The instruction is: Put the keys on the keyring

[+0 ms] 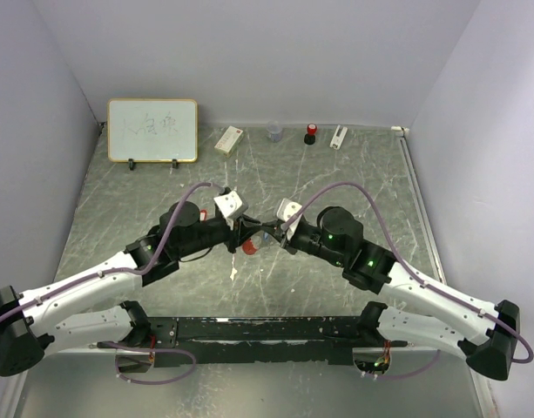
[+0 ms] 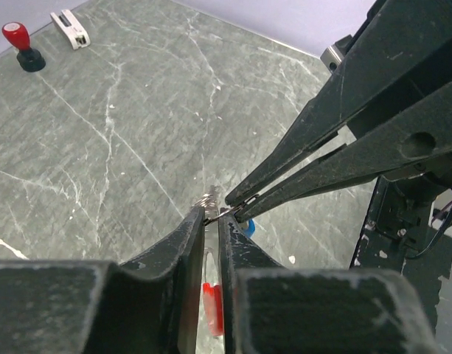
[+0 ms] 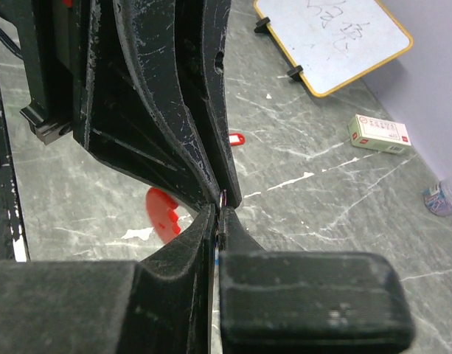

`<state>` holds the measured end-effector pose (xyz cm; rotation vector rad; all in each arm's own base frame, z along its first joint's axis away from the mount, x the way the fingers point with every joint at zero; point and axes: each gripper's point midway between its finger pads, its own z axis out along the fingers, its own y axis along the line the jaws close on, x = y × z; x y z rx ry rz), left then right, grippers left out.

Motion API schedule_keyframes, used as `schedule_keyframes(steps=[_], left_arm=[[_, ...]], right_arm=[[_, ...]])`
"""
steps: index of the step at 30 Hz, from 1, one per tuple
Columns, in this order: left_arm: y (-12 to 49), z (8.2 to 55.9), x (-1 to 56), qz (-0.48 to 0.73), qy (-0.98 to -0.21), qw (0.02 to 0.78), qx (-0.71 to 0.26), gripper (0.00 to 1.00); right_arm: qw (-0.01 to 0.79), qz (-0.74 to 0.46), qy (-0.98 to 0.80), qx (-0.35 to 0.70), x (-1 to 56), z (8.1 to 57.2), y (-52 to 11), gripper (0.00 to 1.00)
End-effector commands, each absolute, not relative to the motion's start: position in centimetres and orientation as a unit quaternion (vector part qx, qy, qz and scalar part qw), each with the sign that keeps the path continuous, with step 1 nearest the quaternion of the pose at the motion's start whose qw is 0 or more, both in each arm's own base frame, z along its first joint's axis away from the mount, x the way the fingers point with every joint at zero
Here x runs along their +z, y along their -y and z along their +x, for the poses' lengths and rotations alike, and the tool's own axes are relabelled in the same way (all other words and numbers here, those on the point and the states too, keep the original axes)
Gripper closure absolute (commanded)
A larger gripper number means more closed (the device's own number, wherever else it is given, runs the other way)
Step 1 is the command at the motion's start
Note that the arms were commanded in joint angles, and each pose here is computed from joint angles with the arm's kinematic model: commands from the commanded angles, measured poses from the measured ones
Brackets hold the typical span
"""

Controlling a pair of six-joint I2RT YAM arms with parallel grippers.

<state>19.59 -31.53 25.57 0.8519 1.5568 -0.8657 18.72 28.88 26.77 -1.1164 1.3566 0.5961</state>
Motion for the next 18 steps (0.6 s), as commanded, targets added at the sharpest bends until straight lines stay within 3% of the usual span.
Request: schedule_keyframes(steps=[1,4,10,18], left_arm=[[32.6,18.4,27.3,0.393,-0.633,0.545,-0.385,0.83],[33.0,18.1,26.9,0.409,-0.634,0.53,-0.388,0.93],[33.6,17.9,26.4,0.409,-0.632,0.522,-0.401,0.93],[32.1,19.0,28.3,0.322,-0.619,0.582,-0.417,0.93]], right_arm=[[0.603,-0.482,-0.574,0.274,28.2,18.2,-29.4,1.0],[0.603,-0.479,-0.578,0.27,28.1,18.3,-29.3,1.0],[0.604,-0.475,-0.582,0.266,28.0,18.6,-29.2,1.0],[0.61,-0.458,-0.59,0.264,27.2,18.8,-28.7,0.97]])
